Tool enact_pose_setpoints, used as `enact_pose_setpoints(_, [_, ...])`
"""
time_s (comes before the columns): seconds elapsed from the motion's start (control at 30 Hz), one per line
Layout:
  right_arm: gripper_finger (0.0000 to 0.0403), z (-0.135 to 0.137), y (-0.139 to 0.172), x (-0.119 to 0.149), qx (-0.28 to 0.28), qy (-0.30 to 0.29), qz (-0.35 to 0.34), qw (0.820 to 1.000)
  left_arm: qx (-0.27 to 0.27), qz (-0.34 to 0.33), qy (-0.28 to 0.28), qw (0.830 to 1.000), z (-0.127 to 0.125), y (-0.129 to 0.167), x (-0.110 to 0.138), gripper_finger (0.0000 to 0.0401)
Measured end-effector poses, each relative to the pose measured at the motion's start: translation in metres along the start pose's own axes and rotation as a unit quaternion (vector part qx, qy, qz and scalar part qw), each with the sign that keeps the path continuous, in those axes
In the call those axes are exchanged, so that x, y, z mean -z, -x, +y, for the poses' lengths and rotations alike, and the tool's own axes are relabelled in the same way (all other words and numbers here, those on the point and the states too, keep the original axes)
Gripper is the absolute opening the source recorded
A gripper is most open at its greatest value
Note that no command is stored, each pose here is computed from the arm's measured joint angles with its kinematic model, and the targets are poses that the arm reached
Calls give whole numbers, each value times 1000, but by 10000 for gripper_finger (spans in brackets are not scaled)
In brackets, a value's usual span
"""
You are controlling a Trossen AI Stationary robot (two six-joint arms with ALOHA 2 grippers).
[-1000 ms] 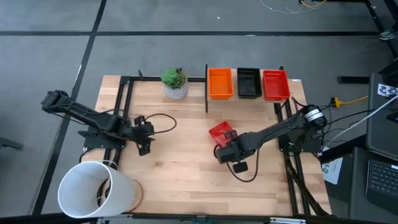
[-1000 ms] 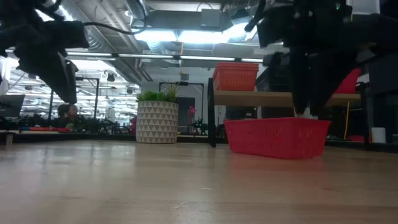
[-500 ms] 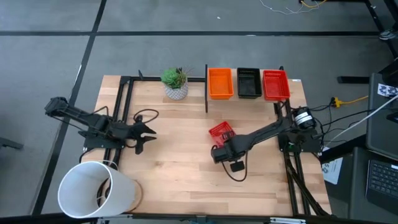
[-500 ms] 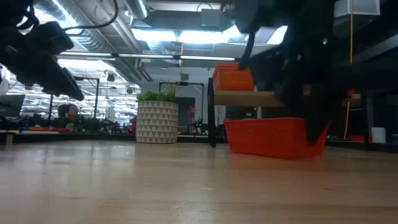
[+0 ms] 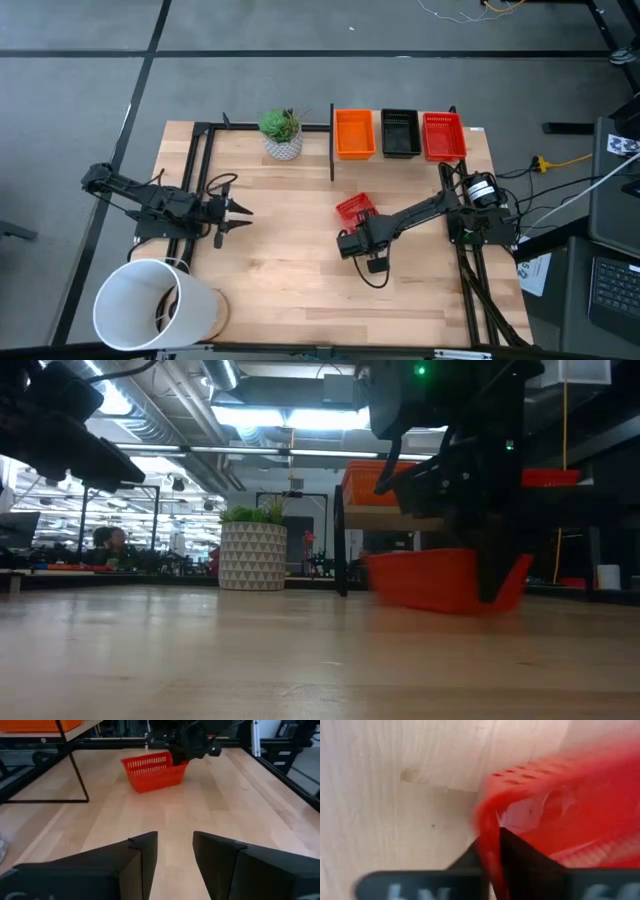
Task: Stack baskets on shelf by color
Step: Stack the red bin on top of the stacked red bins on the shelf
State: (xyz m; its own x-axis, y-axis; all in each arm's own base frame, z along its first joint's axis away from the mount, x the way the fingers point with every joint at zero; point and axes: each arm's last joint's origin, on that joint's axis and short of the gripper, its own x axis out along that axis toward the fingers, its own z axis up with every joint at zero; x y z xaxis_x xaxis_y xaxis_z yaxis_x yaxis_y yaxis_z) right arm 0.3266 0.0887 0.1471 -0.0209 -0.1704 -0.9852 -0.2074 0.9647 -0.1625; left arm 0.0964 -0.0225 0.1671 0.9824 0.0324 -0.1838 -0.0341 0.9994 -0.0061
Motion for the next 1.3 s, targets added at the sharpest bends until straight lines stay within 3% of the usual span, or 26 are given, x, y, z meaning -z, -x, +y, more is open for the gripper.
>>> enact_pose_setpoints(0.07, [10,1,0,0,-2,-10,0,1000,2,0,5,1000,0,0,0,118])
enact_pose_setpoints(0.3, [2,8,18,5,-5,-12,34,999,-21,-2,13,1000,1,0,0,118])
enact_pose_setpoints(0.53, [1,22,92,12,-12,-52,40,998,-21,1,12,1000,1,0,1,118])
enact_pose_setpoints(0.67, [1,33,138,24,-13,-101,9,995,-21,4,11,1000,1,0,1,118])
enact_pose_setpoints(0.77, [1,39,167,36,28,-149,-35,988,-21,4,11,1000,1,0,1,118])
enact_pose_setpoints(0.9, [0,42,194,51,106,-177,-130,970,-21,4,11,1000,1,0,1,118])
enact_pose_setpoints(1.13, [0,23,229,82,243,-165,-254,921,-21,6,10,1000,1,0,1,118])
enact_pose_setpoints(1.2, [0,12,240,93,278,-167,-281,903,-21,6,9,1000,1,0,1,118])
enact_pose_setpoints(1.3, [0,-6,259,116,330,-195,-328,863,-20,6,9,1000,1,0,1,118])
